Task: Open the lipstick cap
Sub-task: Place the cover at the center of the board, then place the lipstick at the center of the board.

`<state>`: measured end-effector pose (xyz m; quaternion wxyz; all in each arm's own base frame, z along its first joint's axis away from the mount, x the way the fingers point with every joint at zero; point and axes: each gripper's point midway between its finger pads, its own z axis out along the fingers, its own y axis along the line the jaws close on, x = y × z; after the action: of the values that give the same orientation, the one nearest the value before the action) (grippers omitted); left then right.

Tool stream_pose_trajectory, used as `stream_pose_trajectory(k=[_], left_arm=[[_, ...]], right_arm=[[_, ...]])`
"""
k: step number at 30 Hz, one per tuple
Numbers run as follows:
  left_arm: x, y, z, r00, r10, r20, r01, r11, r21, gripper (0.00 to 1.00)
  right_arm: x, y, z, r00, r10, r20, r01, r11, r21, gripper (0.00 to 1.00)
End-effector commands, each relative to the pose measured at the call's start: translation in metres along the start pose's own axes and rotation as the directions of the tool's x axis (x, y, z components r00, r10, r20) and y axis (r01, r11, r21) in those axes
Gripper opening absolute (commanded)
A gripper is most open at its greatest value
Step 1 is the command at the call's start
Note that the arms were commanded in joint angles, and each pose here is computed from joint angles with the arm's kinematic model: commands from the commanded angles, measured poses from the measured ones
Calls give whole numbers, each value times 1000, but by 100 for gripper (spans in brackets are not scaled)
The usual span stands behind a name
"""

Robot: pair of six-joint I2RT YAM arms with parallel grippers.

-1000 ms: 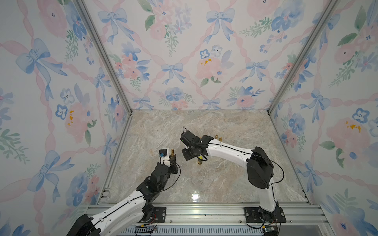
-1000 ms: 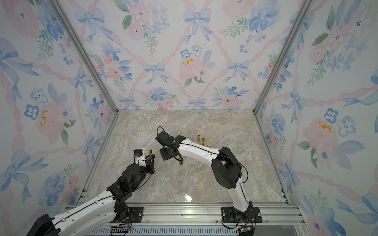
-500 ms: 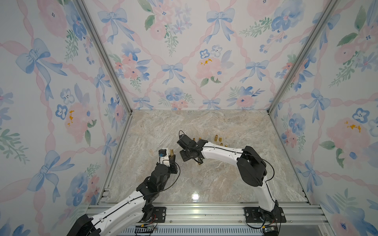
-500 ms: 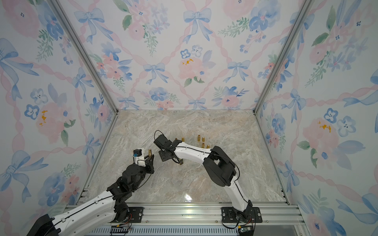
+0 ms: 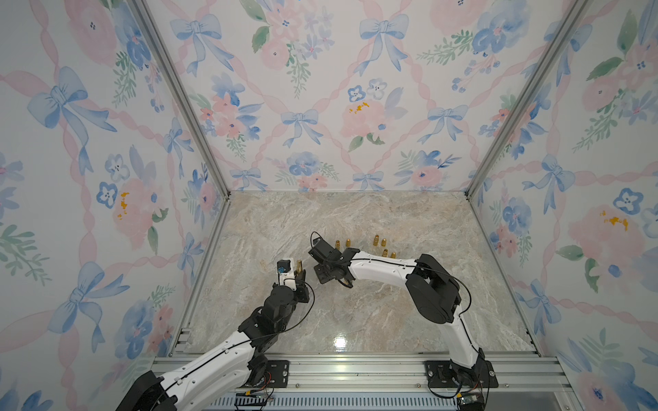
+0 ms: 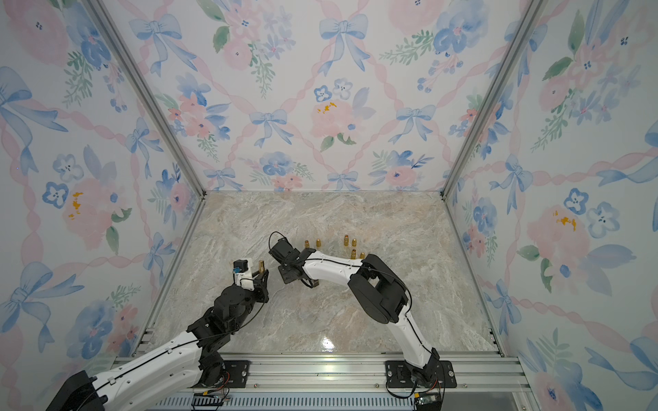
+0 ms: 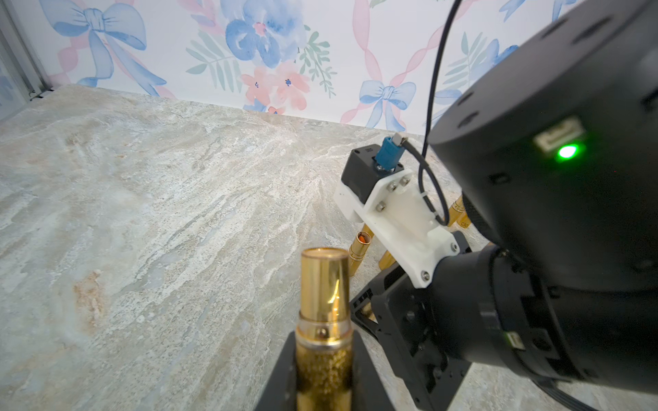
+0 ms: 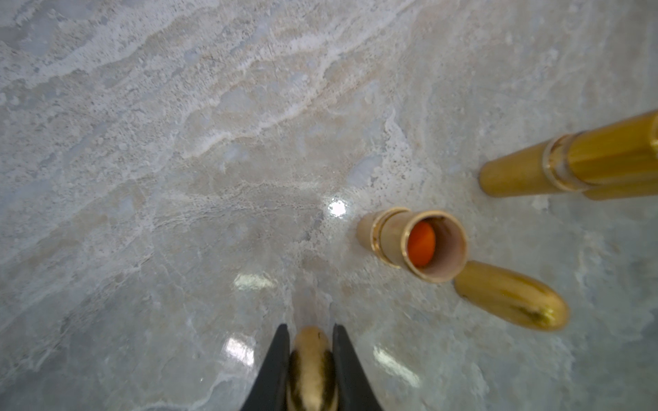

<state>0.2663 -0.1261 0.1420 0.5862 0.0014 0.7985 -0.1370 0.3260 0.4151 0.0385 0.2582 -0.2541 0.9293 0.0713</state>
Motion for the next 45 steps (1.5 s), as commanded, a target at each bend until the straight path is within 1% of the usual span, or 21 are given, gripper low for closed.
stream_pose_trajectory(k=[1,9,15,19,23,29,34,38,42,45], left_arm=[[0,2,1,1000,-20,2,20,1000,-5,0],[-2,2,1,1000,-21,7,21,1000,-7,0],[-1,2,1,1000,-21,6,21,1000,-7,0],[-3,2,1,1000,-16,8,16,1000,-5,0],[-6,1,0,1000,-13,15,13,1000,-2,0],[-10,-2,0,1000,1,21,-1,1000,7,0],[-14,-9,2,999,37,18,-38,999,29,0],[-16,-19,5,996,85,12,-85,994,70,0],[-18,-36,6,992,126,21,-128,979,156,0],[-17,-47,7,987,158,25,-160,965,210,0]], right_arm=[[12,-1,14,999,-34,-19,35,999,30,20],[18,-2,18,998,-55,-34,56,998,40,24],[13,-1,14,998,-56,-31,57,998,39,34],[-2,2,-5,999,-55,3,54,998,27,41],[-18,4,-27,998,-42,42,42,999,3,45],[-37,-4,-61,996,-8,85,9,1000,-14,48],[-46,-12,-91,995,17,99,-13,999,-39,51],[-52,-16,-122,993,51,110,-42,996,-83,53],[-48,-19,-146,995,58,83,-48,991,-123,54],[-40,-23,-161,996,75,43,-67,985,-161,56]])
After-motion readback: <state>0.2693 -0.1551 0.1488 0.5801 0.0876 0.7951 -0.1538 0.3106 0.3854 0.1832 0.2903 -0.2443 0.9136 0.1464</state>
